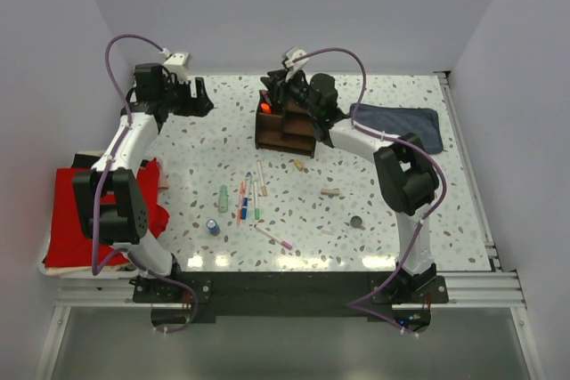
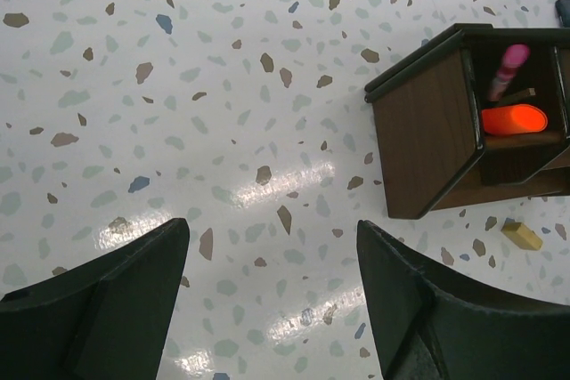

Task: Sort the stationery into containers
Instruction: Place the pen in the storage box, then pick up the pen from the center of the board.

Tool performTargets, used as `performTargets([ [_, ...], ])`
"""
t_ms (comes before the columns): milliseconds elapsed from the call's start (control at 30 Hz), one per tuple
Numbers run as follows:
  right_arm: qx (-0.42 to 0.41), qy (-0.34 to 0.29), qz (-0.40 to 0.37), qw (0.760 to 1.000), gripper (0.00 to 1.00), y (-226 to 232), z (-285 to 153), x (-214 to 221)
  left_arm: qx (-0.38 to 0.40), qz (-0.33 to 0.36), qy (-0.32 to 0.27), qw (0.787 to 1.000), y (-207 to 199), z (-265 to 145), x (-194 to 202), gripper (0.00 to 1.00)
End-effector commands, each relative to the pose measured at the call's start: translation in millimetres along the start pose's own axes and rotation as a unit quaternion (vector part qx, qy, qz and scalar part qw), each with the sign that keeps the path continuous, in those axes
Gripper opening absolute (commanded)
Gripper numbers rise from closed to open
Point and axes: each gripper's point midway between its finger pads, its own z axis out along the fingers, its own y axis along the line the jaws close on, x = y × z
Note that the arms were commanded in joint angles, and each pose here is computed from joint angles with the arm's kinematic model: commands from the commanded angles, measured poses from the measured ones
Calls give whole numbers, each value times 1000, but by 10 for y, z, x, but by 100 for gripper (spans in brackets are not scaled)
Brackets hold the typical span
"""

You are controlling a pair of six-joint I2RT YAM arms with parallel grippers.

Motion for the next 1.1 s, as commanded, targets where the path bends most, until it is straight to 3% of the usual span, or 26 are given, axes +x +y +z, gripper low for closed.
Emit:
performTargets([
  [0, -1, -34, -6, 999, 36, 16, -16, -315, 4, 20, -22, 1000, -52, -103, -111, 81],
  [233, -6, 6, -2, 1000, 41, 138, -303, -694, 5, 28, -58, 998, -140, -268, -269, 80],
  [367, -49, 114, 6, 992, 40, 575, -692, -505, -13, 41, -83, 996, -153, -485, -354, 81],
  [400, -56, 184, 20, 981, 39, 707, -901, -221, -25, 39, -89, 995, -126, -518, -373, 81],
  [433, -72, 202, 24, 976, 38, 916, -1000, -209, -53, 30, -94, 994, -48, -563, -377, 81],
  [500, -77, 297, 52, 950, 38, 1116, -1347, 183, -80, 16, -98, 992, 34, -659, -354, 82],
  [667, -14, 435, 162, 886, 35, 1322, -1703, 897, -137, -37, -100, 985, 176, -878, -257, 87],
  [867, -8, 457, 153, 876, 26, 1505, -1616, 1180, -170, -53, -110, 978, 214, -1165, -112, 89],
  [1067, 6, 479, 145, 866, 23, 1621, -1534, 1481, -154, -48, -114, 980, 122, -1271, 59, 88],
])
